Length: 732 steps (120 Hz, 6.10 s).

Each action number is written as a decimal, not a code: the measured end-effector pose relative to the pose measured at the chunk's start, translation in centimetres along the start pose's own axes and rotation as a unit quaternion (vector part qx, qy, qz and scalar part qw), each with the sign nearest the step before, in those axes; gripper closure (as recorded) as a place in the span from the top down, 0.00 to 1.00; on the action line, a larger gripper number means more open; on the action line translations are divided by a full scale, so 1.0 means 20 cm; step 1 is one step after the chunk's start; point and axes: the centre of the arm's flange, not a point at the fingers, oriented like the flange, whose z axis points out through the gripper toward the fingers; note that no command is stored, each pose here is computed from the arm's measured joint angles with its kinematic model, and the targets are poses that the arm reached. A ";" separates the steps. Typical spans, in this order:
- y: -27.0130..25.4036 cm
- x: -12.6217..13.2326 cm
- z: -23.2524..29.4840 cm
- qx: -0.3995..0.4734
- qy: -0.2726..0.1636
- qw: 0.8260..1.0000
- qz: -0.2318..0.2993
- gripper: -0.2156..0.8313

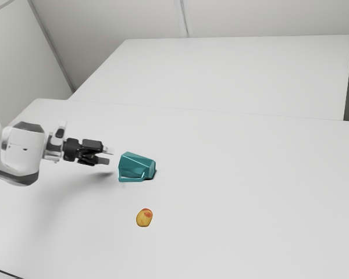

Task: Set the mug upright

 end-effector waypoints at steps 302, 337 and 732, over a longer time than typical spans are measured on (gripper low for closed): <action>0.64 0.25 0.08 -0.009 -0.104 0.978 0.180 0.06; 0.87 0.29 0.05 0.123 -0.243 0.935 0.225 0.05; 1.27 0.16 0.30 0.468 -0.154 0.866 0.082 0.72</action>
